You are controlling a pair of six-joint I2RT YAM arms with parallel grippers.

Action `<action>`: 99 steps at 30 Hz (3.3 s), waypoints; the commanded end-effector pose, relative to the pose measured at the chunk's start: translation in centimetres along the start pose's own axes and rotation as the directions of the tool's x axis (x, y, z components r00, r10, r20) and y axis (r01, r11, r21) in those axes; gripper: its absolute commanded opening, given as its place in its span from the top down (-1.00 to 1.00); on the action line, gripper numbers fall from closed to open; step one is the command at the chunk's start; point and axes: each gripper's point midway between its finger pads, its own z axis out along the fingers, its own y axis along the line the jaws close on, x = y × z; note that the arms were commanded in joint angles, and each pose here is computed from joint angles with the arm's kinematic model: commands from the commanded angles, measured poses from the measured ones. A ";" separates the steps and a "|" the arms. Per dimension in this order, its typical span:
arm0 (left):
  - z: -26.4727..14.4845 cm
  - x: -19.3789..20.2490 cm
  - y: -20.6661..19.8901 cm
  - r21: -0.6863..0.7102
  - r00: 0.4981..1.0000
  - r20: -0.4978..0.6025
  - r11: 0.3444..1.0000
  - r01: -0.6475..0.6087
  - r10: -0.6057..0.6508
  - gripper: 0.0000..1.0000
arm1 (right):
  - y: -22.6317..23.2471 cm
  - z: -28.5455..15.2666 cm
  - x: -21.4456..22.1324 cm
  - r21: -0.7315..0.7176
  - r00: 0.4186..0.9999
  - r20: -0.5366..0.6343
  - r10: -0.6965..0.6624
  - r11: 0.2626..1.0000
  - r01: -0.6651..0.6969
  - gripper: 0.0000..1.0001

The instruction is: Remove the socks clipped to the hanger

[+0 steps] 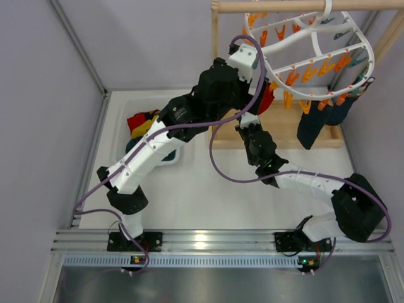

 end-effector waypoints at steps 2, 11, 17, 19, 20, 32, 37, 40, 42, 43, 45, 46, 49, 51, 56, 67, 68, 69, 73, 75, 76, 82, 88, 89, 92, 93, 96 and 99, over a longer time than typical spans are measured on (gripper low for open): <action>1.3 -2.3 -1.8 0.067 0.995 0.093 0.997 0.040 -0.046 -0.98 | -0.4 1.2 -1.7 -0.011 0.996 0.085 0.015 1.000 -0.014 0.96; 3.8 -2.5 -2.7 0.062 0.987 0.144 0.996 0.057 -0.066 -0.97 | 0.2 1.8 -0.7 -0.019 0.997 0.074 -0.025 0.999 0.027 0.98; 4.8 -1.6 -3.0 0.056 0.988 0.139 0.997 0.054 -0.062 -0.92 | 0.5 1.4 -1.6 -0.054 0.994 0.106 0.021 0.998 -0.015 0.98; 5.2 -1.1 -2.7 0.035 0.989 0.135 0.998 0.051 -0.055 -0.90 | 0.6 1.2 -1.9 -0.065 0.993 0.110 0.036 0.997 -0.029 0.98; 5.4 -1.2 -2.6 0.028 0.988 0.142 0.998 0.052 -0.056 -0.87 | 0.7 1.0 -2.2 -0.073 0.992 0.115 0.049 0.996 -0.041 0.98; 6.4 -0.8 -0.1 -0.120 0.987 0.156 0.991 0.051 -0.032 -0.71 | 1.6 -1.7 -4.1 -0.159 0.980 0.146 0.137 0.981 -0.113 1.00; 6.7 -0.5 0.2 -0.136 0.988 0.152 0.989 0.050 -0.029 -0.62 | 2.3 -2.0 -3.9 -0.199 0.978 0.142 0.152 0.972 -0.122 1.00; 6.4 -0.4 0.3 -0.126 0.988 0.150 0.990 0.068 -0.049 -0.62 | 2.4 -2.1 -3.6 -0.197 0.978 0.139 0.152 0.973 -0.124 1.00; 6.6 0.1 0.7 -0.106 0.988 0.137 0.990 0.088 -0.073 -0.64 | 2.5 -2.3 -2.7 -0.201 0.981 0.138 0.138 0.974 -0.109 1.00; 6.1 -0.2 0.9 -0.091 0.986 0.140 0.991 0.101 -0.088 -0.64 | 2.6 -2.5 -1.9 -0.209 0.982 0.132 0.135 0.972 -0.106 1.00; 6.4 0.7 0.9 -0.022 0.986 0.107 0.992 0.128 -0.125 -0.67 | 3.4 -3.2 -2.0 -0.291 0.976 0.136 0.170 0.949 -0.125 1.00; 5.8 0.2 1.0 0.018 0.984 0.108 0.990 0.143 -0.144 -0.67 | 3.2 -3.5 -2.0 -0.328 0.972 0.145 0.186 0.936 -0.130 1.00; 6.1 1.1 0.8 0.185 0.982 0.045 0.968 0.171 -0.182 -0.67 | 3.4 -4.4 -1.7 -0.397 0.969 0.141 0.202 0.908 -0.131 1.00; 5.9 1.0 1.3 0.248 0.986 0.036 0.957 0.149 -0.163 -0.67 | 3.1 -4.9 -1.8 -0.414 0.967 0.121 0.223 0.897 -0.154 1.00; 3.9 0.9 -1.9 0.464 0.993 0.013 0.880 0.100 -0.120 -0.67 | 1.3 -6.2 -1.9 -0.444 0.953 0.119 0.279 0.874 -0.200 1.00; 2.3 -0.2 -3.3 0.660 0.991 -0.008 0.744 0.107 -0.136 -0.66 | -0.6 -11.7 -2.6 -0.613 0.948 0.075 0.308 0.765 -0.200 1.00; 2.2 -0.7 -3.1 0.665 0.990 -0.001 0.739 0.106 -0.141 -0.66 | -0.7 -12.0 -2.7 -0.623 0.949 0.072 0.308 0.757 -0.199 1.00; 1.9 -0.7 -3.5 0.689 0.990 -0.008 0.716 0.109 -0.144 -0.66 | -1.1 -12.2 -2.8 -0.622 0.949 0.073 0.307 0.758 -0.197 1.00; 1.4 -0.9 -4.9 0.759 0.987 -0.019 0.640 0.120 -0.162 -0.66 | -1.1 -13.5 -3.9 -0.673 0.948 0.063 0.313 0.715 -0.192 1.00; 1.3 -1.2 -5.3 0.777 0.984 -0.021 0.616 0.128 -0.178 -0.65 | -0.7 -14.1 -4.3 -0.703 0.946 0.056 0.319 0.685 -0.189 1.00; 1.1 -1.4 -5.5 0.788 0.983 -0.022 0.602 0.129 -0.181 -0.65 | -0.8 -14.3 -4.5 -0.709 0.944 0.060 0.324 0.680 -0.188 1.00; 0.5 -1.8 -6.5 0.833 0.978 -0.037 0.534 0.143 -0.205 -0.64 | -0.6 -16.2 -6.1 -0.764 0.936 0.055 0.349 0.618 -0.185 1.00; 1.4 -1.6 -6.9 0.845 0.970 -0.062 0.505 0.176 -0.234 -0.63 | -1.0 -18.2 -7.6 -0.791 0.924 0.049 0.380 0.580 -0.196 1.00; 1.2 -1.7 -7.1 0.855 0.970 -0.060 0.489 0.172 -0.237 -0.62 | -1.2 -18.5 -8.1 -0.793 0.921 0.061 0.384 0.580 -0.189 1.00; 1.7 -2.3 -7.3 0.857 0.960 -0.051 0.483 0.183 -0.274 -0.61 | -1.7 -18.6 -8.3 -0.776 0.922 0.071 0.382 0.601 -0.190 1.00; 2.1 -2.1 -7.5 0.859 0.958 -0.059 0.474 0.192 -0.281 -0.61 | -1.8 -18.8 -8.3 -0.776 0.921 0.075 0.383 0.602 -0.187 1.00; 2.1 -3.0 -8.2 0.877 0.948 -0.042 0.442 0.186 -0.316 -0.61 | -1.9 -19.0 -8.7 -0.780 0.919 0.087 0.386 0.600 -0.178 1.00; 2.8 -2.9 -8.7 0.875 0.942 -0.050 0.440 0.202 -0.333 -0.61 | -1.8 -19.3 -8.5 -0.785 0.922 0.073 0.380 0.592 -0.182 1.00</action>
